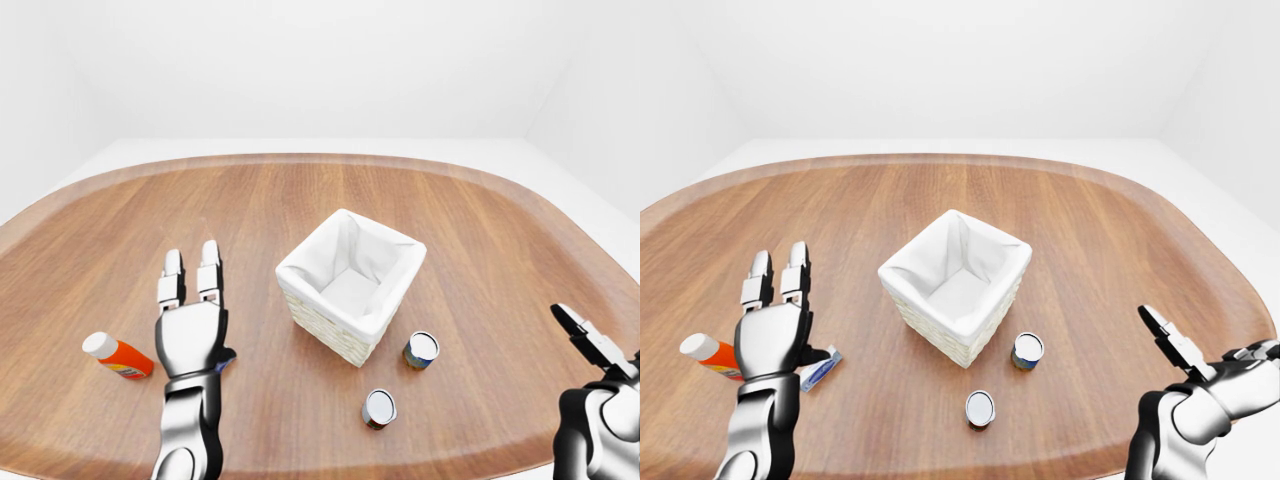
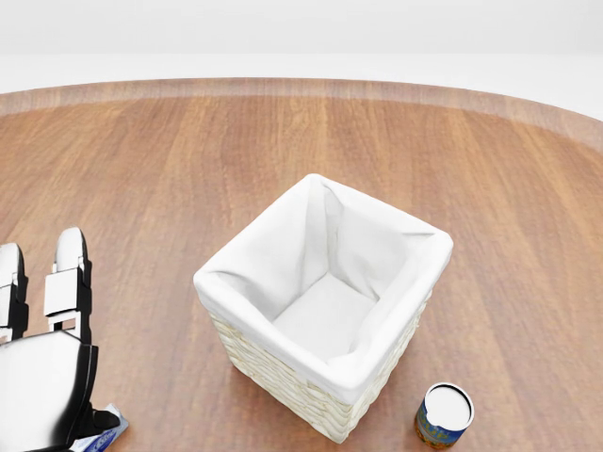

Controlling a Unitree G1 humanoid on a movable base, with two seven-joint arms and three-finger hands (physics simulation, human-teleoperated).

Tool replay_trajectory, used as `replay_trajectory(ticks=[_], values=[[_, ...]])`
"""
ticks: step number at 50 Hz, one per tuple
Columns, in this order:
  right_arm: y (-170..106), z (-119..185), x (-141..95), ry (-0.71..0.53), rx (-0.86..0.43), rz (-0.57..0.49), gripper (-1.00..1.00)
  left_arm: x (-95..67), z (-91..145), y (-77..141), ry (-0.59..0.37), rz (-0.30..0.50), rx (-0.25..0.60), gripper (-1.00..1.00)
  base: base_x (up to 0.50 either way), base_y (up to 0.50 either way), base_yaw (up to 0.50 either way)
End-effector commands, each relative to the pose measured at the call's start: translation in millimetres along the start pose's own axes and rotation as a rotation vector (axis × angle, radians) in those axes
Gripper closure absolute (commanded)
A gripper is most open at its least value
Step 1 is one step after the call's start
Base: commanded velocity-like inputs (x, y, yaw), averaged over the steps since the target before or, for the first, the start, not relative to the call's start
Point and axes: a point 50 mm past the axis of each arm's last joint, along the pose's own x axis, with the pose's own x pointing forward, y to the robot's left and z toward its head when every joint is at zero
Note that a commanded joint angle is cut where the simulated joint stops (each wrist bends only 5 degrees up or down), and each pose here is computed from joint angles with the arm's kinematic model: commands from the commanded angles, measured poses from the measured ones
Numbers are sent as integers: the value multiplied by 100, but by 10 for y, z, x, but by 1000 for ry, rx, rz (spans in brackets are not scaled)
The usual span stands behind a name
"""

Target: Pick up the alphabet soup and the cream cheese box, and put them in the basket.

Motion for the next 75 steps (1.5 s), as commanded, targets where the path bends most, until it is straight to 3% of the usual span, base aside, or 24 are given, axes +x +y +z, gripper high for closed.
replay_trajectory(ticks=[1,17,31,47,67,75], values=[[-6,2,-3,-1,-1,-1,-100,-60,-64,-133,16,-63,-1,-100,0,0,0],[-3,-7,0,1,-6,-1,-100,-187,-201,-317,68,-140,-12,-100,0,0,0],[4,-11,-3,0,-10,1,-100,-310,-289,-315,100,-176,12,-100,0,0,0],[1,-24,-4,4,-16,2,-100,-402,-427,-555,145,-244,17,-100,0,0,0],[-1,-19,-12,1,-17,2,-100,-323,-523,-801,173,-302,-4,-100,0,0,0],[3,-8,-8,-3,-15,3,-100,-308,-557,-999,182,-347,-6,-100,0,0,0]])
